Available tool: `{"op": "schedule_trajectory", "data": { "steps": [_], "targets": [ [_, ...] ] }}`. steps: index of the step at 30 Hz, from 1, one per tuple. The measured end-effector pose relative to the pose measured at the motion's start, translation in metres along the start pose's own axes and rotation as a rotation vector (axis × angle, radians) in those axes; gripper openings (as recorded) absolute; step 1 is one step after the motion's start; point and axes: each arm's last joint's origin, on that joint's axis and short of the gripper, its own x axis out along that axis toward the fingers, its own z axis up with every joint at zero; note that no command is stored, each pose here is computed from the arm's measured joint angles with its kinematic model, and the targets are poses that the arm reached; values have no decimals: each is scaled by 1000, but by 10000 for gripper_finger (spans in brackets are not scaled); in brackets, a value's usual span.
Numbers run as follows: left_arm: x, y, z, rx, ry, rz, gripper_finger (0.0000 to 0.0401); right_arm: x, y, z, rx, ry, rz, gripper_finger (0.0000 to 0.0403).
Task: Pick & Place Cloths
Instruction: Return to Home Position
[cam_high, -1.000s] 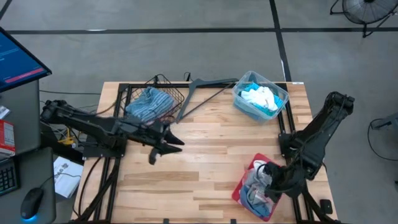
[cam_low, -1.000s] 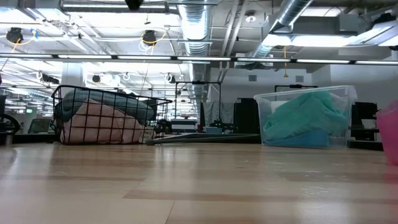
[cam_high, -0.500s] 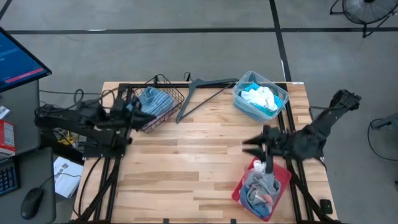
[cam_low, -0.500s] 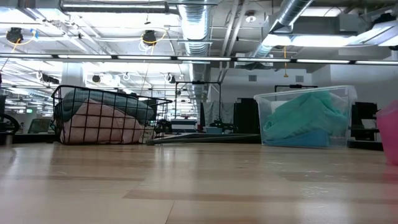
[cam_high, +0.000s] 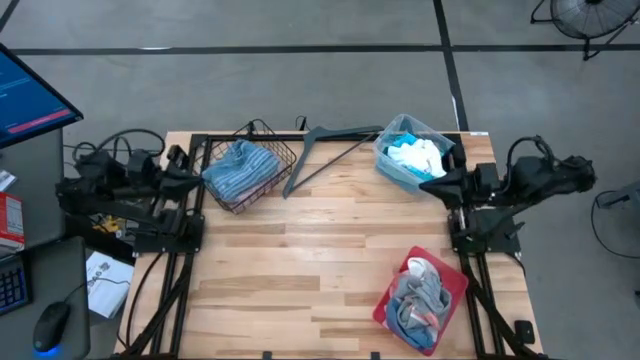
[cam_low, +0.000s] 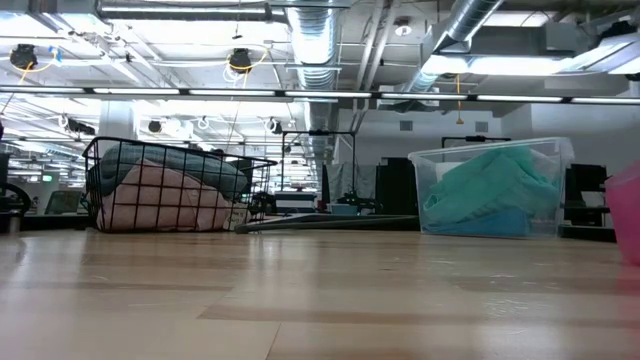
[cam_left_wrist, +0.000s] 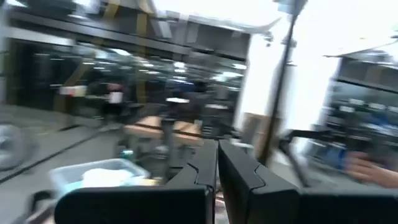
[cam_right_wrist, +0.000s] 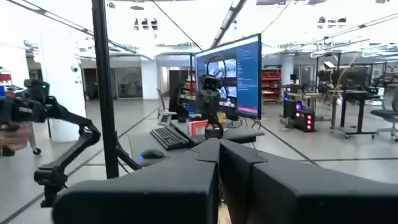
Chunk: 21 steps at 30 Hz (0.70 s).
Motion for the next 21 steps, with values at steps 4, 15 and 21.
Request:
{"op": "schedule_trajectory", "data": {
  "steps": [4, 15, 21],
  "targets": [
    [-4, -2, -1, -7, 20, -105, 0, -9, -7, -27, 7, 33, -24, 3],
    [14, 4, -75, -81, 173, -99, 0, -39, -16, -120, 195, 3, 8, 1],
    [17, 9, -119, -159, 215, -144, 0, -58, -21, -152, 242, -50, 14, 1]
  ]
}}
